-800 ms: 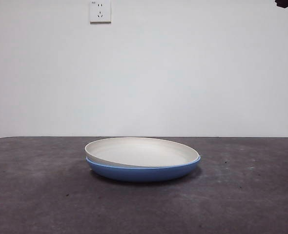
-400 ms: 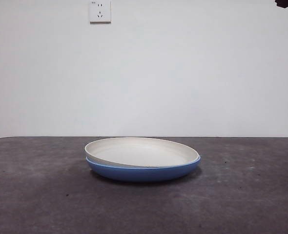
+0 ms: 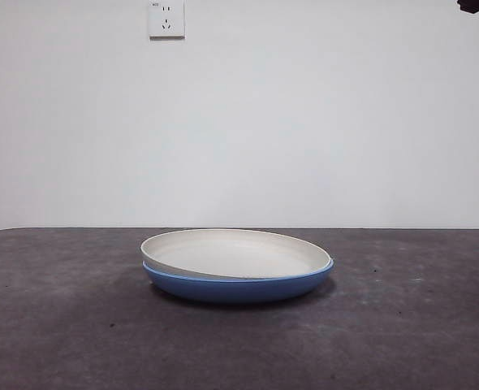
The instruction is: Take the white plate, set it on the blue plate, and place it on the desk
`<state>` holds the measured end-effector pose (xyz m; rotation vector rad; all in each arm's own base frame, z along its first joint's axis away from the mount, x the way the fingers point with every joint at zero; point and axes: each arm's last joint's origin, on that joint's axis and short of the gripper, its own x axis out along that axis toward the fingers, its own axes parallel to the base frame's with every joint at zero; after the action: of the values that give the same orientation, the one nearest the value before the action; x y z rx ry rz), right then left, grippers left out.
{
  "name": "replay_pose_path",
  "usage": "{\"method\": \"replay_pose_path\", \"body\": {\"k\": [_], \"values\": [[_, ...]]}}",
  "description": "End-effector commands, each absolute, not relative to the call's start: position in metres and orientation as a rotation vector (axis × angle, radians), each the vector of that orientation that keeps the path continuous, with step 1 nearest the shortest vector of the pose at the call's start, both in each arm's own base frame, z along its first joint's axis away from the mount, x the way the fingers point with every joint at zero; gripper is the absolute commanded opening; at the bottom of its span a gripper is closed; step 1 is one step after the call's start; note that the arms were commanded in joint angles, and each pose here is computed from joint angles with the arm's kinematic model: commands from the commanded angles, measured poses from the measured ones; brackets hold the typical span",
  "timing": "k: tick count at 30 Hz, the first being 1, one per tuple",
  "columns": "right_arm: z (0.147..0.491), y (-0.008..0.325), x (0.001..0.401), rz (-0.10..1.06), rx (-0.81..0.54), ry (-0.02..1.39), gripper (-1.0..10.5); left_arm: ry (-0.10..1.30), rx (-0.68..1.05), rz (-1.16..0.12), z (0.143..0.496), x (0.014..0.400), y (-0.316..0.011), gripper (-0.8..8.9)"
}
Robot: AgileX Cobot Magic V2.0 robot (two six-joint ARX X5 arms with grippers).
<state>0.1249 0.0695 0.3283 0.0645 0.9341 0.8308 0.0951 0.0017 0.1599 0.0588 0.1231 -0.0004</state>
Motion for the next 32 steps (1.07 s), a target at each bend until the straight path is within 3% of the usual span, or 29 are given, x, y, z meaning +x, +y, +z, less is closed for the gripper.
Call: {"method": "replay_pose_path", "body": {"k": [1,32], "values": [[0.3340,0.0709,0.1260,0.846,0.052,0.908,0.1,0.145,0.041,0.008,0.1523,0.0962,0.0021,0.10],[0.3348,0.0698,0.1248,0.844,0.053,0.901,0.1,0.179,0.029,0.008,0.1492,0.0956,0.0021,0.10]]}}
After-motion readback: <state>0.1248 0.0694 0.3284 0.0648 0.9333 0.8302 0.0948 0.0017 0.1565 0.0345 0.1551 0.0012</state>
